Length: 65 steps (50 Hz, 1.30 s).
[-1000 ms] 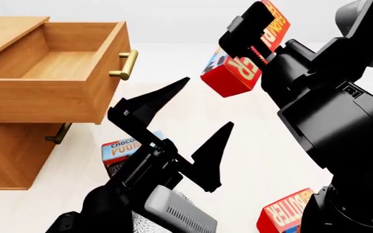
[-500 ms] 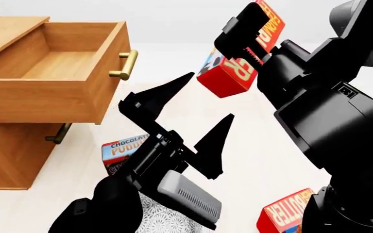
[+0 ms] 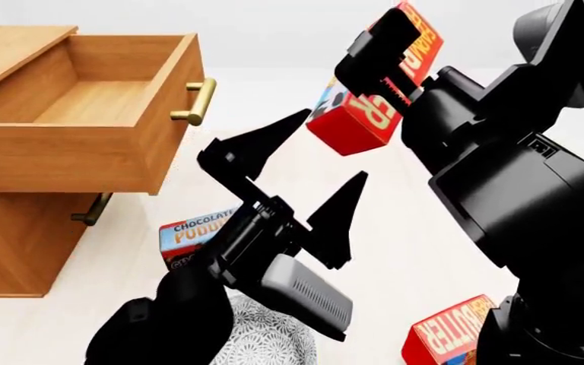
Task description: Put the butter at the front in the top drawer of the cabinet and close it.
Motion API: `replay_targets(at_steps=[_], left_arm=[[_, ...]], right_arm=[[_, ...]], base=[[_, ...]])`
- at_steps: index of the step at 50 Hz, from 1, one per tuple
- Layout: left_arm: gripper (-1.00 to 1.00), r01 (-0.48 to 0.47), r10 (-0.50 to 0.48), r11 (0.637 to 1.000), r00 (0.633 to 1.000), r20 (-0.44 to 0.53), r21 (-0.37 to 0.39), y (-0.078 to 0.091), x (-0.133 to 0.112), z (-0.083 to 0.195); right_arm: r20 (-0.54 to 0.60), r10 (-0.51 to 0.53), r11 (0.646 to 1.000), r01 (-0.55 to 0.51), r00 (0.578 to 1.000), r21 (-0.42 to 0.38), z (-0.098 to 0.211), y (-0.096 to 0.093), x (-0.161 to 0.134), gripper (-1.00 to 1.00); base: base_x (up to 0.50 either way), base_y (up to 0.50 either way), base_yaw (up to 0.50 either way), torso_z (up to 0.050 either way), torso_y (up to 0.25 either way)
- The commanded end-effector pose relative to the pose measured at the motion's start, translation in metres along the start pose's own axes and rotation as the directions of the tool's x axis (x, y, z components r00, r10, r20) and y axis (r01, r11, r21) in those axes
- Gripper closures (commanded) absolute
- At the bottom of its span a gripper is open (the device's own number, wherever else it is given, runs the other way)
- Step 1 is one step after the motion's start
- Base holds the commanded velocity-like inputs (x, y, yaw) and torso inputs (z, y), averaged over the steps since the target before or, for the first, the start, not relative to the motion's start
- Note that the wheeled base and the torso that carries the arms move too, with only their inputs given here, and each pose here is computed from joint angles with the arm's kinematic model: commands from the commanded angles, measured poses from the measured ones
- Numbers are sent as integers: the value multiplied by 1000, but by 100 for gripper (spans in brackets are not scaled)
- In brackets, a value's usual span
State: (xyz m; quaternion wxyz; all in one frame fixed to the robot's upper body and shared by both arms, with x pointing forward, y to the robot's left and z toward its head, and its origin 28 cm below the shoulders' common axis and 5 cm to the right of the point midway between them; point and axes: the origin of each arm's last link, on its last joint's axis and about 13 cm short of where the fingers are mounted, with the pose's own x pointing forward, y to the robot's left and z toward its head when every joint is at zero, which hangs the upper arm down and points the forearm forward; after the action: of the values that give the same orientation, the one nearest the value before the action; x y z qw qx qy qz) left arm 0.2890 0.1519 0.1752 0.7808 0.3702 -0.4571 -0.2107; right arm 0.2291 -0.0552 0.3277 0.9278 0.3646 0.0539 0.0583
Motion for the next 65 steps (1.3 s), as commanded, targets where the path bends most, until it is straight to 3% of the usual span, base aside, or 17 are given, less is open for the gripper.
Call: replay_targets(at_steps=[1,65], left_arm=[[-100,-2,2,1000,1000,-7,25,-1,4,-5],[-100,-65,65,992,998,4,105,-13,16,-14]], right_arm=[[11,39,999,-39,999,8,3,1,-2,100],[-19,91,996,-91,996,-13,0,0,-5,100]], base=[[0,0,0,0,0],[0,0,0,0,1]])
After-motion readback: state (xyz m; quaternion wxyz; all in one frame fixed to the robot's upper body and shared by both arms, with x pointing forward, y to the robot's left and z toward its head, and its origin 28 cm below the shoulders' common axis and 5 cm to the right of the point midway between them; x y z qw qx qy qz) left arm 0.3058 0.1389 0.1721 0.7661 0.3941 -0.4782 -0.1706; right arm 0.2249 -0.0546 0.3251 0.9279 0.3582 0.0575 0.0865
